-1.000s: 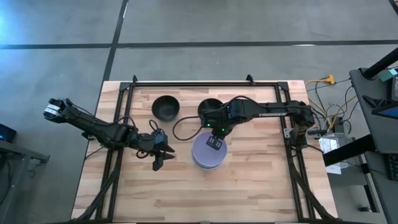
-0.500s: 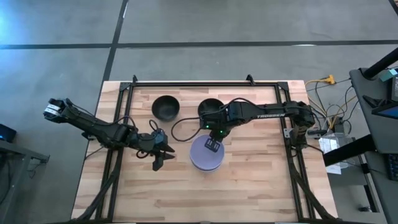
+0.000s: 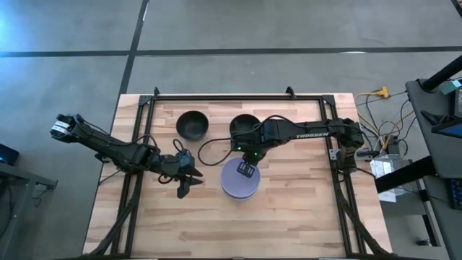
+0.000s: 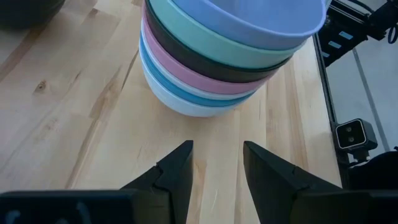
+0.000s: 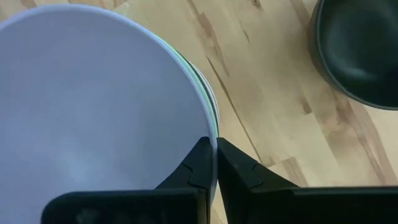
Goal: Nest bowls inside each other
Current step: Stack the purple bowl on top of the light green bowl
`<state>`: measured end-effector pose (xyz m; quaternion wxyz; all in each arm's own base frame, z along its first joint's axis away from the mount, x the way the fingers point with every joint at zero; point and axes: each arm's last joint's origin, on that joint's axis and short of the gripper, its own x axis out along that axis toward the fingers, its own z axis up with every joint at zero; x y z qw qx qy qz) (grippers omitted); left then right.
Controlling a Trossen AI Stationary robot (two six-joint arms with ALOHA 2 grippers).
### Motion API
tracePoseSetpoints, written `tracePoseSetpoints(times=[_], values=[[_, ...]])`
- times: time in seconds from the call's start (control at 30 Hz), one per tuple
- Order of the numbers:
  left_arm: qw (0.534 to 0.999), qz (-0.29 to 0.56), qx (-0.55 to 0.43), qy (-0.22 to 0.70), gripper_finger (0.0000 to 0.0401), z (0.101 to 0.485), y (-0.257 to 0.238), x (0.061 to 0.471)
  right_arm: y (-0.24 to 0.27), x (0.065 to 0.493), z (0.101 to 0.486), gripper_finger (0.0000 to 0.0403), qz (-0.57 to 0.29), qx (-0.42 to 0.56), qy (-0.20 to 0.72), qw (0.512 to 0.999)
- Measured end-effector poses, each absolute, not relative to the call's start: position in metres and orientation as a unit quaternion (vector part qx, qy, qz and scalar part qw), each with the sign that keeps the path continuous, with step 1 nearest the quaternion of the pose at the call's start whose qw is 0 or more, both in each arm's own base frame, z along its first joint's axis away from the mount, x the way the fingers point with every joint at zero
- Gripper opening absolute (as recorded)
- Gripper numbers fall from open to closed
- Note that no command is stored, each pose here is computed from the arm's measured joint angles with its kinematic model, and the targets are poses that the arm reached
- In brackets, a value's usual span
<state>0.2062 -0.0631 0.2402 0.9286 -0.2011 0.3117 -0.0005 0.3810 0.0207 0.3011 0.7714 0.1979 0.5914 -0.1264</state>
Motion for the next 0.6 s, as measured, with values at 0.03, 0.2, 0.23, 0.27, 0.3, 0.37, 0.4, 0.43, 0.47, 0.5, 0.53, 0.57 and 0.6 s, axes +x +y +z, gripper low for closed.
tracePoseSetpoints(times=[0.03,0.2,0.23,0.27,0.3,0.37,0.4,0.43,0.47,0.5,0.53,0.57,0.6], values=[[0.929,-0.001,-0.201,0.312,0.0125,0.2403,-0.0631,0.2062,0.0213,0.3811,0.3009,0.0012,-0.126,0.198,0.591,0.772],[0.929,-0.001,-0.201,0.312,0.0125,0.2403,-0.0631,0.2062,0.0215,0.3813,0.3007,0.0013,-0.125,0.198,0.592,0.772],[0.929,-0.001,-0.201,0.311,0.0125,0.2403,-0.0631,0.2062,0.0215,0.3813,0.3007,0.0013,-0.125,0.197,0.592,0.772],[0.929,-0.001,-0.201,0.311,0.0125,0.2403,-0.0631,0.2063,0.0215,0.3813,0.3007,0.0013,-0.125,0.197,0.592,0.772],[0.929,-0.001,-0.201,0.311,0.0125,0.2403,-0.0631,0.2063,0.0215,0.3813,0.3007,0.0013,-0.125,0.197,0.592,0.772],[0.929,-0.001,-0.201,0.311,0.0125,0.2403,-0.0631,0.2063,0.0215,0.3814,0.3007,0.0013,-0.125,0.197,0.591,0.772],[0.929,-0.001,-0.201,0.311,0.0125,0.2403,-0.0631,0.2063,0.0215,0.3814,0.3007,0.0013,-0.125,0.197,0.591,0.772],[0.929,-0.001,-0.202,0.311,0.0125,0.2404,-0.0631,0.2063,0.0215,0.3814,0.3007,0.0014,-0.125,0.197,0.591,0.772],[0.929,-0.001,-0.202,0.311,0.0125,0.2404,-0.0631,0.2063,0.0215,0.3815,0.3007,0.0015,-0.124,0.196,0.591,0.772],[0.929,-0.001,-0.202,0.311,0.0125,0.2404,-0.0631,0.2063,0.0215,0.3816,0.3008,0.0019,-0.124,0.196,0.591,0.773],[0.929,-0.001,-0.202,0.311,0.0125,0.2404,-0.0631,0.2063,0.0215,0.3817,0.3008,0.0024,-0.124,0.196,0.590,0.773],[0.929,-0.001,-0.202,0.311,0.0125,0.2404,-0.0631,0.2063,0.0216,0.3818,0.3008,0.0030,-0.123,0.197,0.590,0.773],[0.929,-0.001,-0.202,0.311,0.0125,0.2404,-0.0631,0.2063,0.0218,0.3818,0.3008,0.0037,-0.120,0.199,0.591,0.773]])
